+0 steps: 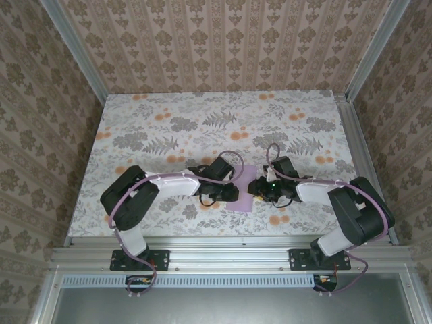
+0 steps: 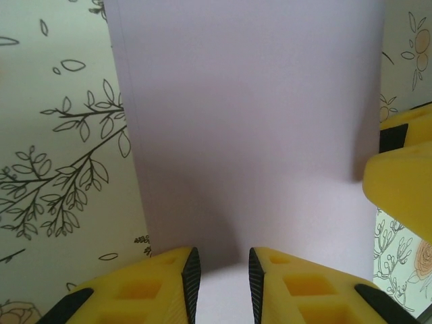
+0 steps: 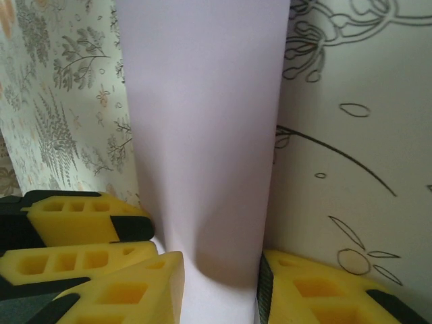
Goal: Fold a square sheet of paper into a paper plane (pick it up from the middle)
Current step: Fold the triangle a second time at the center of the table.
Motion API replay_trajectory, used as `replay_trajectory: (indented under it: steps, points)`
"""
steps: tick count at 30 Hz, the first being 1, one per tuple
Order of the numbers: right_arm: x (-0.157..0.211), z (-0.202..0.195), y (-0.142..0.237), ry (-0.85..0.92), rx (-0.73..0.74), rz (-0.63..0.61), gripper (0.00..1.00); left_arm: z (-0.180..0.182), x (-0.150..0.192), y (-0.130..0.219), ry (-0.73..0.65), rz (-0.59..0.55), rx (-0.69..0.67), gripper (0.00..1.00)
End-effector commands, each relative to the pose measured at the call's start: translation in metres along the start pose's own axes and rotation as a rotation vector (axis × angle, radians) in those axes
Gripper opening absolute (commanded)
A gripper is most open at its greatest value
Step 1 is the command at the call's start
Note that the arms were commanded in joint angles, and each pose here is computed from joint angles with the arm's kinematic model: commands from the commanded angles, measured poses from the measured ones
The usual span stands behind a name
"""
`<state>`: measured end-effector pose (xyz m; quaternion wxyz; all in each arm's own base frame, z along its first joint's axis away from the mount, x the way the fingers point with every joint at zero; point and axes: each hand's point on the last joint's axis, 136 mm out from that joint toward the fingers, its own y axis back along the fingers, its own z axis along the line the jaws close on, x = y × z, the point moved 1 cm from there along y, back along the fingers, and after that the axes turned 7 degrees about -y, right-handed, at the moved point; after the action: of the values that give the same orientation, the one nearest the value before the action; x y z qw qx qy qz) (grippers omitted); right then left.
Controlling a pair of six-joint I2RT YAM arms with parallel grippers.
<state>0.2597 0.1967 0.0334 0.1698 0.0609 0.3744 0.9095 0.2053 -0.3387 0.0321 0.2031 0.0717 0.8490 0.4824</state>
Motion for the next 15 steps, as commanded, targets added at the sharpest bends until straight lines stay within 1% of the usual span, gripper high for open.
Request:
replay_trajectory:
  steps: [1, 6, 15]
  points:
    - [0.0, 0.02, 0.003, 0.008, -0.063, 0.013, 0.36, 0.022, 0.016, -0.007, 0.008, 0.064, -0.066, 0.29]
    - [0.005, 0.027, 0.003, -0.001, -0.106, 0.026, 0.36, 0.022, 0.015, -0.006, 0.009, 0.063, -0.06, 0.29]
    - [0.014, 0.023, -0.009, -0.024, -0.118, 0.047, 0.35, 0.01, 0.008, 0.002, 0.023, 0.029, 0.007, 0.3]
